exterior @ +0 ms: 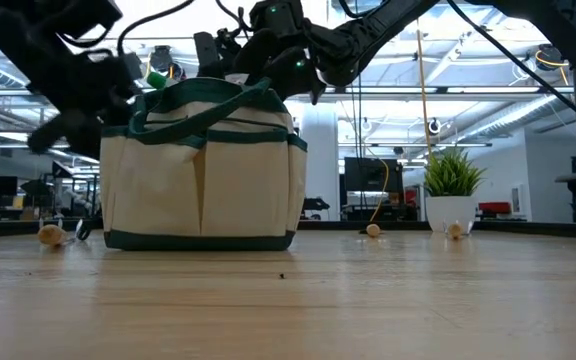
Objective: Pick & Place Garden tools in Gardening bag
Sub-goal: Put the green shear scissors into the brown gardening bag
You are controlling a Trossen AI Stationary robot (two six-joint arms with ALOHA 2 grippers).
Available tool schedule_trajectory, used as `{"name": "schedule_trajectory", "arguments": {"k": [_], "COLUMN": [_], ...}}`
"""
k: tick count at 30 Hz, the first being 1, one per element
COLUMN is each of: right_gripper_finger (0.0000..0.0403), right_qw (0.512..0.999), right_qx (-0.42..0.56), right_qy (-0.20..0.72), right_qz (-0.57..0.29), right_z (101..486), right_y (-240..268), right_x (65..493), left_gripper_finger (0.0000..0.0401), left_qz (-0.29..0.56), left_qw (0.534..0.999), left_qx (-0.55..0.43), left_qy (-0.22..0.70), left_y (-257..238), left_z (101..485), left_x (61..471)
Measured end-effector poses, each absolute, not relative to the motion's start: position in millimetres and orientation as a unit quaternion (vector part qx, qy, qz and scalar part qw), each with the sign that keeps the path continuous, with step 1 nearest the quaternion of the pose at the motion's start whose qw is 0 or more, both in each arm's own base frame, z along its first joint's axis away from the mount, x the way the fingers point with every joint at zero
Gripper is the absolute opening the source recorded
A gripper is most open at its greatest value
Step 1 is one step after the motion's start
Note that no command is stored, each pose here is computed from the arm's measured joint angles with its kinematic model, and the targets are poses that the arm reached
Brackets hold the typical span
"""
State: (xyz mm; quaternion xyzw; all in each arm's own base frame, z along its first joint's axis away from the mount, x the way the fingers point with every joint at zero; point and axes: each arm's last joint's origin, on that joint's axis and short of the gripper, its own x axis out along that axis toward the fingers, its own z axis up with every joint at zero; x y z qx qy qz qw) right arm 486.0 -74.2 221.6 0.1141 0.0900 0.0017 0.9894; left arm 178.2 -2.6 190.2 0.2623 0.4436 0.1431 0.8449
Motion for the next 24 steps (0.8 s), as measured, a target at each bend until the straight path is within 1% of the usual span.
{"name": "schedule_trajectory", "arguments": {"k": [2, 4, 7, 9, 14, 17, 21, 24], "right_gripper_finger": [0.0, 0.0, 0.0, 0.0, 0.0, 0.0, 0.0, 0.0], "right_qw": [0.99, 0.99, 0.99, 0.99, 0.99, 0.99, 0.989, 0.99], "right_qx": [0.114, 0.114, 0.114, 0.114, 0.114, 0.114, 0.114, 0.112], "right_qy": [0.088, 0.089, 0.089, 0.089, 0.089, 0.089, 0.089, 0.085], "right_qz": [0.002, 0.002, 0.002, 0.002, 0.002, 0.002, 0.002, 0.004], "right_z": [221.9, 221.9, 221.9, 221.8, 221.8, 221.8, 221.8, 223.3], "right_y": [-74.2, -74.2, -74.2, -74.2, -74.2, -74.2, -74.2, -74.1], "right_x": [486.0, 486.0, 486.0, 486.0, 486.0, 486.0, 486.0, 485.9], "left_gripper_finger": [0.0204, 0.0174, 0.0105, 0.0058, 0.0058, 0.0058, 0.0058, 0.0058], "left_qz": [0.148, 0.152, 0.17, 0.163, 0.171, 0.186, 0.21, 0.209], "left_qw": [0.838, 0.831, 0.81, 0.8, 0.791, 0.776, 0.76, 0.747], "left_qx": [0.277, 0.289, 0.317, 0.336, 0.361, 0.382, 0.401, 0.409], "left_qy": [0.446, 0.451, 0.463, 0.469, 0.463, 0.467, 0.467, 0.481], "left_y": [-2.4, -2.4, -1.4, -1.2, -0.4, 0.5, 1.4, 1.6], "left_z": [186.7, 183.3, 179.3, 178.9, 182.0, 187.8, 207.9, 223.2], "left_x": [183.3, 187.0, 189.1, 188.7, 189.0, 190.2, 195.3, 196.2]}}
